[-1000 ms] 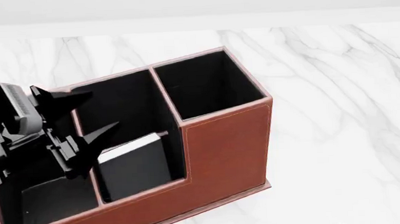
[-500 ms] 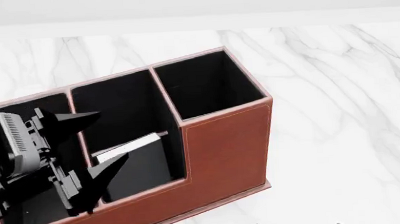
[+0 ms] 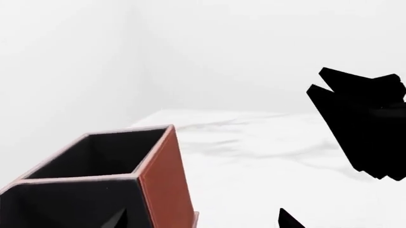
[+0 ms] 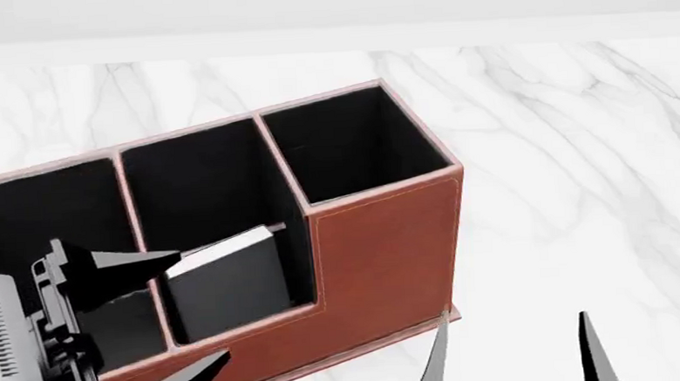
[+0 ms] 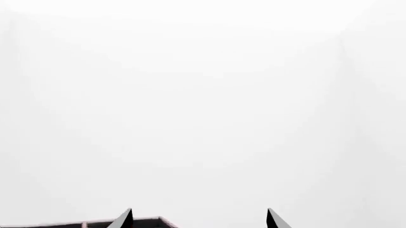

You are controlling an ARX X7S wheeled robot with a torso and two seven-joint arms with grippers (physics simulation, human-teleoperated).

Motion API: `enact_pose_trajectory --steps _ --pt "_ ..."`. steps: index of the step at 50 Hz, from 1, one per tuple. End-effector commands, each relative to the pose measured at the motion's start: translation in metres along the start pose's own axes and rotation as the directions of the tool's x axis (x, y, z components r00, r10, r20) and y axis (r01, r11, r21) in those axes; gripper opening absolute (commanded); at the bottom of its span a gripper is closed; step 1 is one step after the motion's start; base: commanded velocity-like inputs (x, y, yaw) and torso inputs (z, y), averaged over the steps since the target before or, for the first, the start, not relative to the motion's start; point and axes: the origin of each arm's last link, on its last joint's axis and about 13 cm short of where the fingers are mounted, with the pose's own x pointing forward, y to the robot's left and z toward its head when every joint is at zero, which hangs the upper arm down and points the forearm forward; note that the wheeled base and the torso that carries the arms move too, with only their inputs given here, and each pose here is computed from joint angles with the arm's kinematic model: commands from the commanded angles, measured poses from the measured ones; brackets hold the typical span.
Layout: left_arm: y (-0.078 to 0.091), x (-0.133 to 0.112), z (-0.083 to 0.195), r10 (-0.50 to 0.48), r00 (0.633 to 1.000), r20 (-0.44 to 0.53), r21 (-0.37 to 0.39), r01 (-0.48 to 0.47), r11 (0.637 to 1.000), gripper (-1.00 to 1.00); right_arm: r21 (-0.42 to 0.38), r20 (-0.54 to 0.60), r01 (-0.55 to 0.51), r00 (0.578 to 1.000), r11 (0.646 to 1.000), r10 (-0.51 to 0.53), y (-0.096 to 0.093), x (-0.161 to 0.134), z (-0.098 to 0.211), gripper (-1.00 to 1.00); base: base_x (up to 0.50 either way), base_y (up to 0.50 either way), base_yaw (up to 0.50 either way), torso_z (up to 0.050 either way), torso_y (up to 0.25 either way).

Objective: Pick up the book and place it in the back compartment of the caddy.

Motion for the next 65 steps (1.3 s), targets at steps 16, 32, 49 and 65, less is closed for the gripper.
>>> enact_pose_trajectory --steps 16,32,49,65 --pt "-0.025 -0.016 0.055 -0.008 0.998 0.055 0.111 0.002 0.994 1.00 -0.072 0.150 0.013 0.989 0.997 -0.002 -0.002 0.052 0.043 1.00 0.00 0.00 0.00 0.000 0.000" --pt "-0.030 -0.026 0.090 0.009 0.997 0.072 0.168 -0.021 0.986 1.00 -0.110 0.233 0.011 0.972 0.994 0.015 0.001 0.074 0.060 1.00 0.00 0.00 0.00 0.000 0.000" --pt "-0.042 -0.027 0.124 0.008 0.997 0.080 0.249 -0.028 0.968 1.00 -0.130 0.274 0.030 0.962 0.991 0.006 0.000 0.101 0.075 1.00 0.00 0.00 0.00 0.000 0.000" --pt "-0.052 -0.032 0.145 0.023 0.994 0.104 0.340 -0.057 0.939 1.00 -0.115 0.343 0.044 0.939 0.992 -0.002 -0.002 0.104 0.088 1.00 0.00 0.00 0.00 0.000 0.000"
